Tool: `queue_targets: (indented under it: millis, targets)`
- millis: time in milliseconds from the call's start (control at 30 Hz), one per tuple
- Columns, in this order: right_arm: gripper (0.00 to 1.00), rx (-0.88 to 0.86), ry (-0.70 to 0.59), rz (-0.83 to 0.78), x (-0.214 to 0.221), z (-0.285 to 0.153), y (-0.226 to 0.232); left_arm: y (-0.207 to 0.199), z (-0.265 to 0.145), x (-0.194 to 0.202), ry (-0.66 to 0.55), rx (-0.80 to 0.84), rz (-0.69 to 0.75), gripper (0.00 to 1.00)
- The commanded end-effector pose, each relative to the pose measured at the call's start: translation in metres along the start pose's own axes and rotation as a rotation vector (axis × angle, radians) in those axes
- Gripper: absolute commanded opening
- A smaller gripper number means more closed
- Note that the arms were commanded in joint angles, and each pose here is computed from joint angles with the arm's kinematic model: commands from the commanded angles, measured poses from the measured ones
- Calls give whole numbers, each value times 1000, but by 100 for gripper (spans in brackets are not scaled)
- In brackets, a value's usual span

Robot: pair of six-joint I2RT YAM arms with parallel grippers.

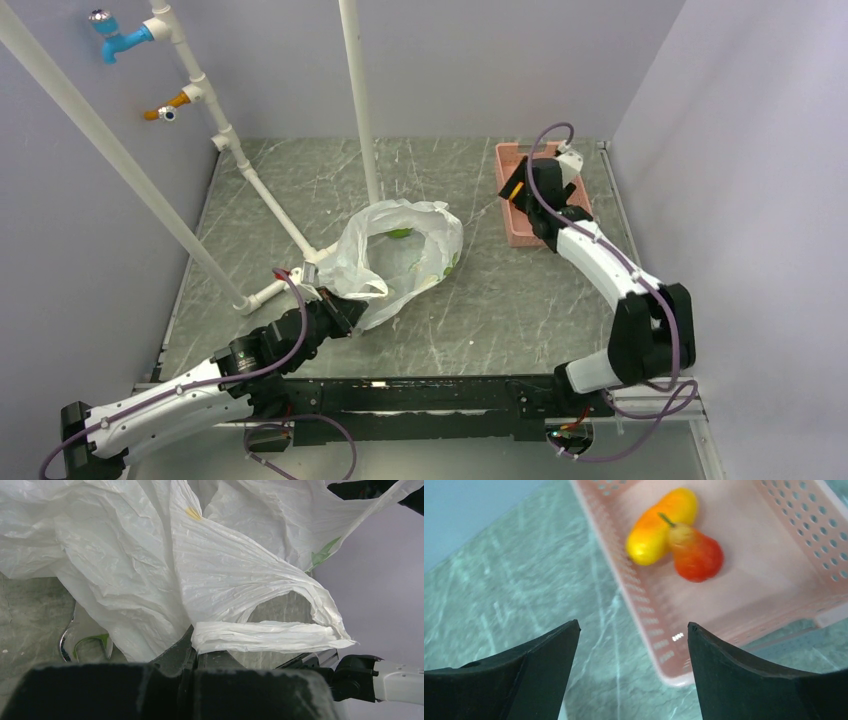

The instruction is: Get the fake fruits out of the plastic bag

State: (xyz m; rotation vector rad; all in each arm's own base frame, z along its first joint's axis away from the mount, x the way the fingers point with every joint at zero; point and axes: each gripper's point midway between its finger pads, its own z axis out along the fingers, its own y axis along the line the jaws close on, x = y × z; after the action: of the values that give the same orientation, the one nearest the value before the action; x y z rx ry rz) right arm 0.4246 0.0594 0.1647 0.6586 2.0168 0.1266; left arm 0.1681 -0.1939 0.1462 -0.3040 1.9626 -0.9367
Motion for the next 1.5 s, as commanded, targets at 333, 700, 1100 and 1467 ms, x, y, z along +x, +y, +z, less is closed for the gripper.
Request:
queue_targets:
  millis: [333,700,1100,1467]
  targets:
    - [77,-862,-275,-304,-29,-190,161,-20,-5,-15,-32,55,-28,0]
    - [67,-1111,39,-523,94,-233,221,-19,-7,-16,-34,51,-22,0]
    - [49,-777,-16,-773,155,-192,213,-21,-10,-23,-47,48,-10,0]
    - [77,-833,13,-791,157,-202,230,-25,-12,-28,-59,58,-3,0]
